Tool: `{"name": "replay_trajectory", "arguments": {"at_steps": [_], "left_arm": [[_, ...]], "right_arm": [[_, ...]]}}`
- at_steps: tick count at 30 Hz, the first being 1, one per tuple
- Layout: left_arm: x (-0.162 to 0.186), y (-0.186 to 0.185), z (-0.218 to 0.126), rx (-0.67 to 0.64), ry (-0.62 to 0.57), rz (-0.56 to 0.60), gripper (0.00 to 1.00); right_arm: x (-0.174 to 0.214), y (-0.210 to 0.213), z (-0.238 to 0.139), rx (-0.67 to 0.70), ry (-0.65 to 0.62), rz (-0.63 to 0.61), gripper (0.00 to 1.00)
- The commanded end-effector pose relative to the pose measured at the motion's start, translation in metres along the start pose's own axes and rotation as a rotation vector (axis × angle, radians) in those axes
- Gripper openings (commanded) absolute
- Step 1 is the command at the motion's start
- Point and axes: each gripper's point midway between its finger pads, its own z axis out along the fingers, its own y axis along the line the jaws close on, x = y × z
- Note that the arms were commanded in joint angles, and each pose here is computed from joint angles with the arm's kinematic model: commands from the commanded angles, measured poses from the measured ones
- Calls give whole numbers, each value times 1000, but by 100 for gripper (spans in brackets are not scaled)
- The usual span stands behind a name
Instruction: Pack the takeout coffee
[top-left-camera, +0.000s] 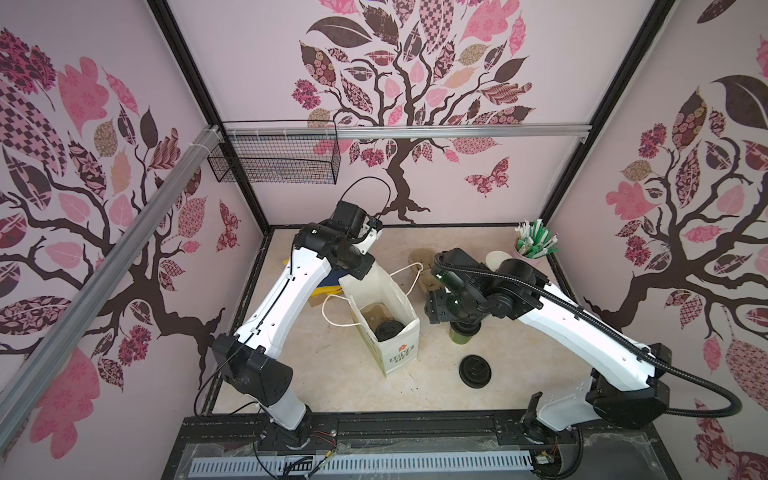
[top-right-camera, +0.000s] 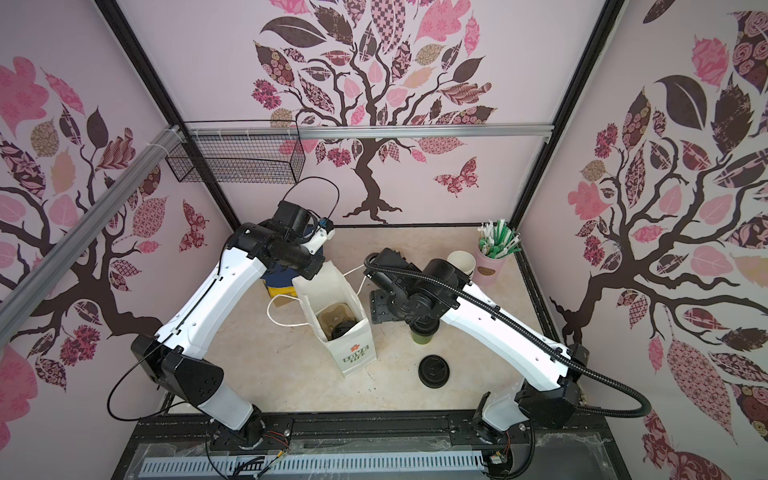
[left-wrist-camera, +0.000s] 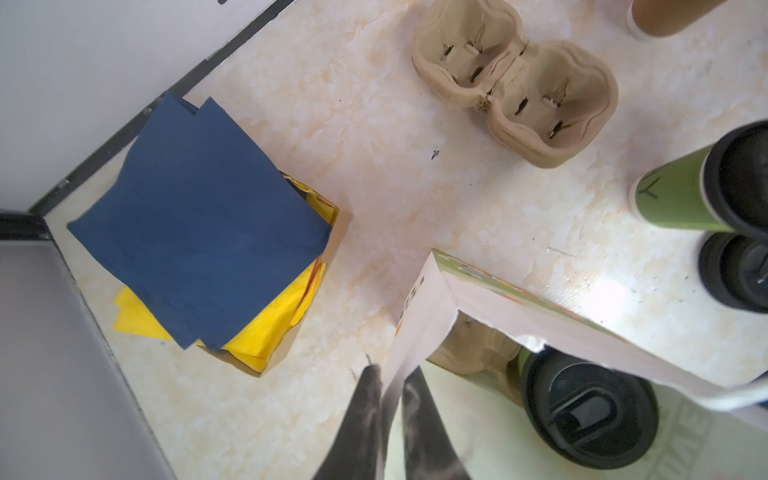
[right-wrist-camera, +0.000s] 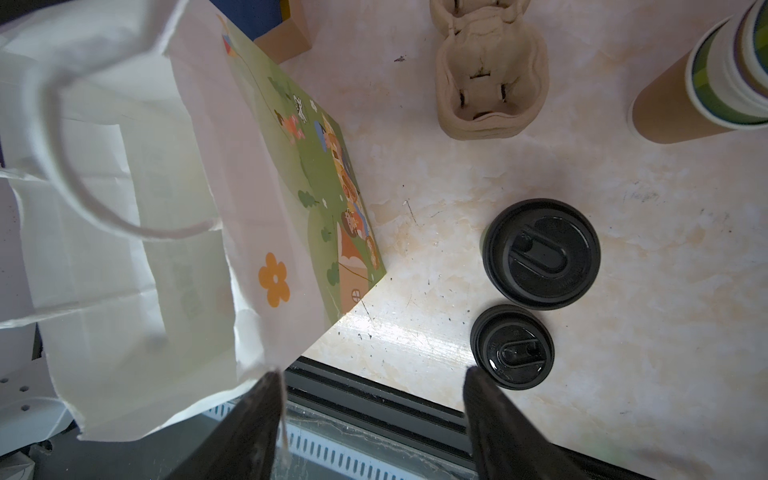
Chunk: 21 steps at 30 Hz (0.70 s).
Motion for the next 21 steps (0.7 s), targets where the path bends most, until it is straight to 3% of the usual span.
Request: {"name": "replay_trajectory", "arguments": {"at_steps": [1, 4, 10, 21], "left_arm": [[-1, 5, -1, -12, 5, -23, 8], [-1, 8, -2, -19, 0, -58, 0], [-3, 5, -15, 18, -62, -205, 0], [28, -5, -19, 36, -8, -577, 0]], "right_arm": [[6, -14, -14, 15, -5, 68, 72], [6, -16, -15, 3, -18, 57, 72], [5, -13, -17, -32, -33, 47, 72], [14, 9, -12, -113, 68, 54, 73]]}}
